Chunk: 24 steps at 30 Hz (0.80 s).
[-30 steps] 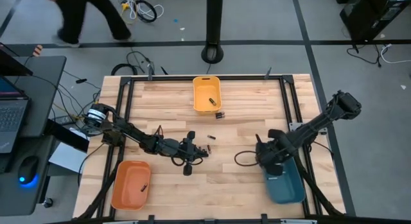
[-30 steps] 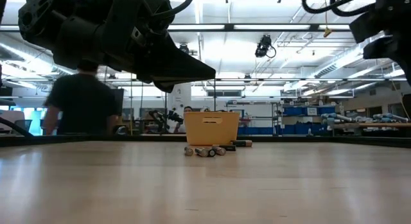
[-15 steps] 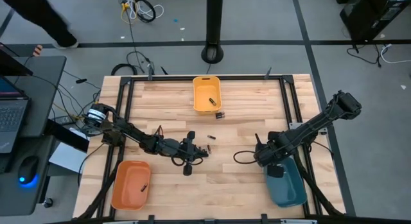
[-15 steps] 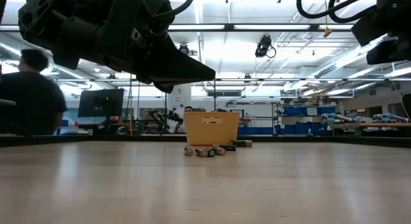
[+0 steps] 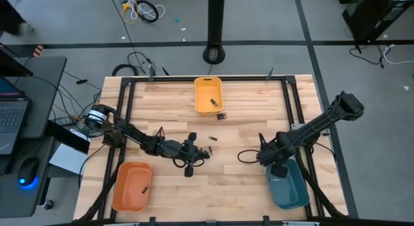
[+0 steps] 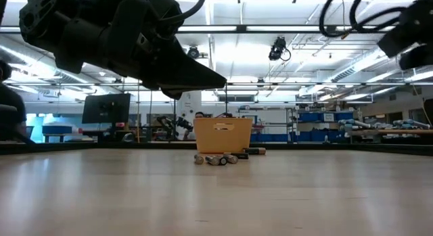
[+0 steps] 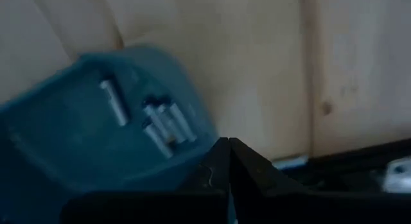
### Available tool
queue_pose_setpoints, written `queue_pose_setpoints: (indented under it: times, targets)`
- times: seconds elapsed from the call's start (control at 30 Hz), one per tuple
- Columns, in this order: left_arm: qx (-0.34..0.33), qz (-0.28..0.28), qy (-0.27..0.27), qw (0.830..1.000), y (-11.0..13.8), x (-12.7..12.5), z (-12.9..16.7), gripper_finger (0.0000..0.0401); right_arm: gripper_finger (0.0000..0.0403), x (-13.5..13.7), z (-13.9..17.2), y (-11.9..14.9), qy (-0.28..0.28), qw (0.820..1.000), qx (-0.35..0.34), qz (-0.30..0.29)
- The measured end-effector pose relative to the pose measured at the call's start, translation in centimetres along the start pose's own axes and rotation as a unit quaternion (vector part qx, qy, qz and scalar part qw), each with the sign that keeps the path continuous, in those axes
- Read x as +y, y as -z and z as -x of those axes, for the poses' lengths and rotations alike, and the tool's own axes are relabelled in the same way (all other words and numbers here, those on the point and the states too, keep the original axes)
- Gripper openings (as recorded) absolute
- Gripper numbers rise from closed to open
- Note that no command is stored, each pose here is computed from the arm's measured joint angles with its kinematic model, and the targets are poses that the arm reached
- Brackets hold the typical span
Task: Sort batteries
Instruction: Adjust the blue bin
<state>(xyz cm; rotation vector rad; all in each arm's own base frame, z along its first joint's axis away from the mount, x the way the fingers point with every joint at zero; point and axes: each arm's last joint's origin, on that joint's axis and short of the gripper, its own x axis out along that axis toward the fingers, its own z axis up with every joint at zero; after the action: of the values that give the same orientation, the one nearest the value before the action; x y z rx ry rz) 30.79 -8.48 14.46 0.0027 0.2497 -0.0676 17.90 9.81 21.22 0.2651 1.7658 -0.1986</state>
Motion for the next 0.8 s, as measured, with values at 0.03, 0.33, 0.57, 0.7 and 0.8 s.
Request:
queue_pose_setpoints:
  times: [0.03, 0.33, 0.57, 0.7, 0.8]
  targets:
    - [0.001, 0.000, 0.000, 1.000, 0.0, 0.0, 0.0, 0.0006, 0.0014, 0.0, -0.3, 0.1, -0.006, 1.000, 0.011, -0.003]
    - [0.007, -0.002, 0.000, 1.000, 0.1, 0.0, 0.0, 0.0006, 0.0011, 1.0, -1.2, 0.7, -0.059, 0.997, 0.043, -0.001]
    - [0.011, -0.002, -0.001, 1.000, 0.2, 0.0, 0.0, 0.0006, 0.0014, 1.4, -1.3, 0.7, -0.079, 0.996, 0.041, -0.003]
    - [0.011, -0.003, 0.000, 1.000, 0.2, 0.0, 0.0, 0.0006, 0.0015, 1.9, -1.2, 0.7, -0.102, 0.994, 0.040, 0.002]
    - [0.011, -0.003, 0.000, 1.000, 0.2, -0.1, 0.0, 0.0006, 0.0018, 2.0, -1.3, 0.8, -0.101, 0.994, 0.039, 0.001]
